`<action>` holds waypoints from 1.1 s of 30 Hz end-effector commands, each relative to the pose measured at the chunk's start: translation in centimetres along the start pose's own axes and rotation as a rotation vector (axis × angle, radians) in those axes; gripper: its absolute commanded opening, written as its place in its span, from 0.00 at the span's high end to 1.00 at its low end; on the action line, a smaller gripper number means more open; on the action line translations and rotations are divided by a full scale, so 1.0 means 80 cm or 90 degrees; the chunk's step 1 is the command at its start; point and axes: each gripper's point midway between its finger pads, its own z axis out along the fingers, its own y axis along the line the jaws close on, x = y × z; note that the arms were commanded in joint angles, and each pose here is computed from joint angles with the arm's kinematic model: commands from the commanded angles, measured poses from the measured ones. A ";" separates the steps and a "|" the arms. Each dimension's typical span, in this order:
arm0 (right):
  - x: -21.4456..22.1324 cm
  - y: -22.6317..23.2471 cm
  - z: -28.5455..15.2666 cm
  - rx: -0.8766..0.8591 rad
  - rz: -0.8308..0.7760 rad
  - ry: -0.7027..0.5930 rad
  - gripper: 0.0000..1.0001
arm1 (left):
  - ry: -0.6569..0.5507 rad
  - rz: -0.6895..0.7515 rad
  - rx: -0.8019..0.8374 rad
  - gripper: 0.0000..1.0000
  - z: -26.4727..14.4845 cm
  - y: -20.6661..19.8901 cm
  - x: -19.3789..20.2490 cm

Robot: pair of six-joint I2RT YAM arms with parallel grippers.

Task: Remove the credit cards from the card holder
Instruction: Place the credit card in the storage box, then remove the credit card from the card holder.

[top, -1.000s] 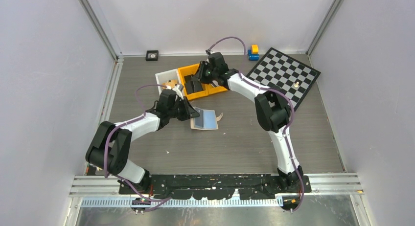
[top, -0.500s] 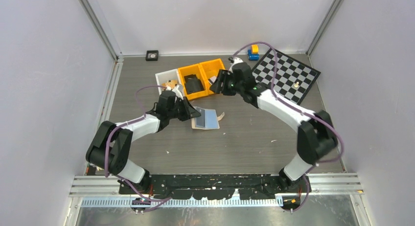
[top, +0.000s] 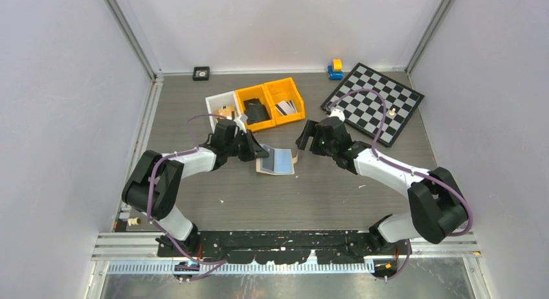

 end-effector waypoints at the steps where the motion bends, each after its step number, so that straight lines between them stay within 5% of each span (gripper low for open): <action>1: -0.063 0.000 -0.020 0.034 0.037 -0.139 0.13 | -0.014 0.029 0.051 0.99 -0.003 -0.033 -0.013; 19: 0.017 0.112 -0.013 -0.274 -0.048 0.020 0.14 | -0.036 0.019 0.038 0.93 -0.001 -0.024 -0.017; 33: 0.074 0.128 0.039 -0.329 -0.016 0.122 0.26 | 0.002 -0.011 0.072 0.75 0.015 -0.027 -0.006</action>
